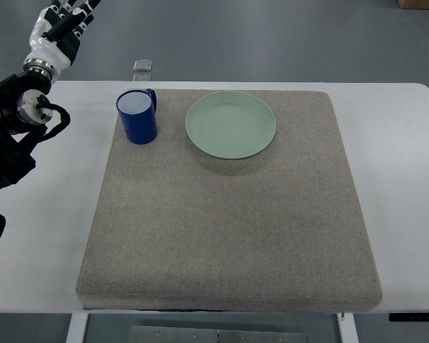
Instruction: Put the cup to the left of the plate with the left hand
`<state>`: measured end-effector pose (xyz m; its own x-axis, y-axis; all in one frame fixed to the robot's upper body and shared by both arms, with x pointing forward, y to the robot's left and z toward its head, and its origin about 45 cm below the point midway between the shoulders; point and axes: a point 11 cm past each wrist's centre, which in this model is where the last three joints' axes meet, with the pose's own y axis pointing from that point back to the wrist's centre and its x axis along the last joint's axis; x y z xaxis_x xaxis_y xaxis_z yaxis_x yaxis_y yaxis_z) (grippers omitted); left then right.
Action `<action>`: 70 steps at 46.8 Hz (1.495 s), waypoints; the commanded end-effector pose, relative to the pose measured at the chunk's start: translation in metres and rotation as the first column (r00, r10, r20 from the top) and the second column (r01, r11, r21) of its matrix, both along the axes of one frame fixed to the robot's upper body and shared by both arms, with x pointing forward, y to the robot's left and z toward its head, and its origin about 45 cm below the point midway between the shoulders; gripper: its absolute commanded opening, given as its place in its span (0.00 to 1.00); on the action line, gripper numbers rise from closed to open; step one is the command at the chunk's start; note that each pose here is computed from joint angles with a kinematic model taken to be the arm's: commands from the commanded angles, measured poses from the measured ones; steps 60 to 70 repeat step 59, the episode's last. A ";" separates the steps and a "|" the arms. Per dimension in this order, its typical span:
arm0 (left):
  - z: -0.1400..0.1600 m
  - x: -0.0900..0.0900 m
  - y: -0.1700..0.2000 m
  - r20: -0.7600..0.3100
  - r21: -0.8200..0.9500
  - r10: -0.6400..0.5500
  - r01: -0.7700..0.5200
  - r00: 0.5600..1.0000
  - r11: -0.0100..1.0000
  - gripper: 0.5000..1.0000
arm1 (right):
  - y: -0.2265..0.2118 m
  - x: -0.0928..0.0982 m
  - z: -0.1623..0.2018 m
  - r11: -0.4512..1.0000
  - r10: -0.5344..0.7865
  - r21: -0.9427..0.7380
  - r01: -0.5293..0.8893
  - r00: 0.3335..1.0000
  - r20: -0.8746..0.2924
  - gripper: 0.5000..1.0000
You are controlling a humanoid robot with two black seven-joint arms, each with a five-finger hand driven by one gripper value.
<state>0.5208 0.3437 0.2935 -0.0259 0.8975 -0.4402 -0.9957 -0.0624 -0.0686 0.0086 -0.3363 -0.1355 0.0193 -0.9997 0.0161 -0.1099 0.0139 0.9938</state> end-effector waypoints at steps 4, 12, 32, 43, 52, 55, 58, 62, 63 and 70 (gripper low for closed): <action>-0.001 0.002 -0.002 0.002 -0.054 0.008 -0.008 1.000 0.999 0.98 | 0.000 0.000 0.000 1.000 0.000 0.000 0.000 1.000 0.000 0.87; -0.003 -0.001 -0.006 0.028 -0.074 -0.051 0.053 0.998 0.996 0.99 | 0.000 0.000 0.000 1.000 0.000 0.000 0.000 1.000 0.000 0.87; -0.004 -0.001 -0.008 0.032 -0.061 -0.066 0.068 0.997 0.996 0.99 | 0.000 0.000 0.000 1.000 0.000 0.000 0.000 1.000 0.000 0.87; -0.004 -0.001 -0.011 0.031 -0.054 -0.075 0.077 0.997 0.996 0.99 | 0.000 0.000 0.000 1.000 0.000 0.000 0.000 1.000 0.000 0.87; -0.004 -0.001 -0.012 0.031 -0.051 -0.079 0.081 0.996 0.995 0.99 | 0.000 0.000 0.000 1.000 0.000 0.000 0.000 1.000 0.000 0.87; -0.004 -0.001 -0.012 0.031 -0.051 -0.079 0.081 0.996 0.995 0.99 | 0.000 0.000 0.000 1.000 -0.001 0.000 0.001 1.000 0.000 0.87; -0.004 -0.001 -0.014 0.031 -0.049 -0.083 0.085 0.996 0.995 0.99 | 0.000 0.004 0.000 1.000 -0.004 0.000 0.004 1.000 0.007 0.87; -0.004 -0.001 -0.014 0.031 -0.051 -0.083 0.084 0.996 0.995 0.99 | 0.000 0.005 0.000 1.000 -0.002 0.002 0.002 1.000 0.009 0.87; -0.004 -0.001 -0.014 0.031 -0.051 -0.083 0.084 0.996 0.995 0.99 | 0.000 0.005 0.000 1.000 -0.002 0.002 0.002 1.000 0.009 0.87; -0.004 -0.001 -0.014 0.031 -0.051 -0.083 0.084 0.996 0.995 0.99 | 0.000 0.005 0.000 1.000 -0.002 0.002 0.002 1.000 0.009 0.87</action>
